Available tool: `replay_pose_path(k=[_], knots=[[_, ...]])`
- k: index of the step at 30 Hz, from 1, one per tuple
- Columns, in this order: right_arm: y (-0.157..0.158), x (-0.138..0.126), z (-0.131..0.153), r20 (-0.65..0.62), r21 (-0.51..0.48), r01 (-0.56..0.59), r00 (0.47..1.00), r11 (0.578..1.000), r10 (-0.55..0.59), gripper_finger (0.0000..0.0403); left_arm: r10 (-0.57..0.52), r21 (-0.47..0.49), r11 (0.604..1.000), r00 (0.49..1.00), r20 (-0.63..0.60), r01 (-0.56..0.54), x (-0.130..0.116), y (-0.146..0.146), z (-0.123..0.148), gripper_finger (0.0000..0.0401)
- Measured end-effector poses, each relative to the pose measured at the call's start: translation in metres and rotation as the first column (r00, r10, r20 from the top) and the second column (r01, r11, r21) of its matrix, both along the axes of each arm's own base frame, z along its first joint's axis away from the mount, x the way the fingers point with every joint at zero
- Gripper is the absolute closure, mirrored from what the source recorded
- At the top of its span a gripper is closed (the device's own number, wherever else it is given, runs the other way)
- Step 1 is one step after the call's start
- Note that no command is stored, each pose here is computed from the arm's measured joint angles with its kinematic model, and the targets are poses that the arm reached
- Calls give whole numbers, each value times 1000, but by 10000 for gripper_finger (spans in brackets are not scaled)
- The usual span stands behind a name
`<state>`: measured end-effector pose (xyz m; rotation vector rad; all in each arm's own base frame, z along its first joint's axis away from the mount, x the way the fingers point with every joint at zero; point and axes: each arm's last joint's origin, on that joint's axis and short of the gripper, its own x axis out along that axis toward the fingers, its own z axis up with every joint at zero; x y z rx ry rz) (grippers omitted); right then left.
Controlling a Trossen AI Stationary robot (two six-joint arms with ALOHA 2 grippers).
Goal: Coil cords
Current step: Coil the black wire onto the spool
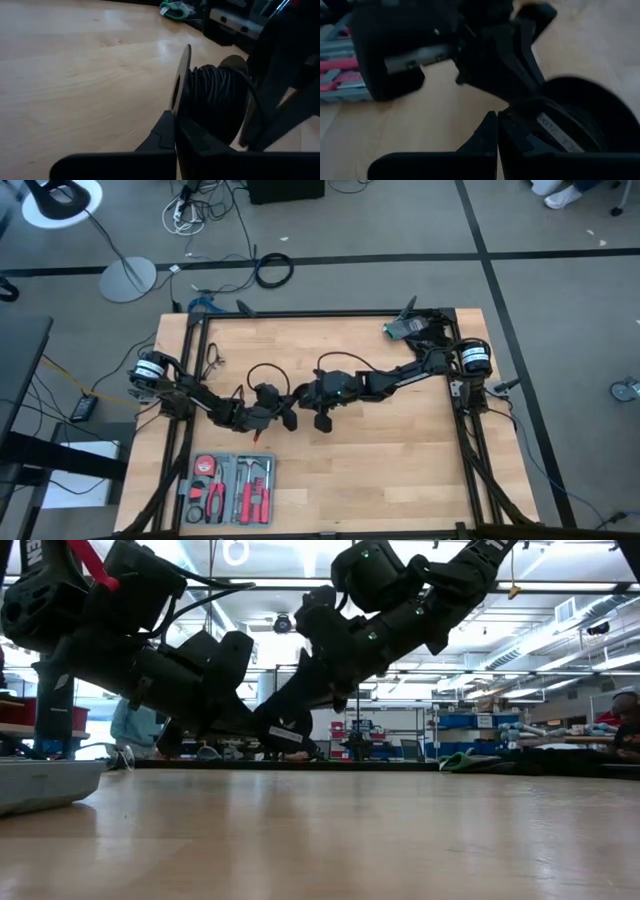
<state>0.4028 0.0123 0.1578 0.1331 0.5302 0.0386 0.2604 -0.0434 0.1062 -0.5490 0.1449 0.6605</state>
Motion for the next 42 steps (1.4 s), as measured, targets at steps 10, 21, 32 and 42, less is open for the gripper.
replay_pose_path(k=[10,21,32,42], knots=[[10,-6,-8,-18,7,-20,1000,1000,20,403,14,3,1000,1000,14,-14,0,0,1,401],[12,-2,0,82,-65,-2,997,998,7,403,35,8,999,999,39,-35,1,1,3,401],[6,0,4,144,-108,22,990,994,-6,402,-42,15,999,994,99,41,7,-1,13,401],[4,-5,-5,20,-68,62,998,996,-61,402,-48,31,998,995,89,45,11,-2,15,401]])
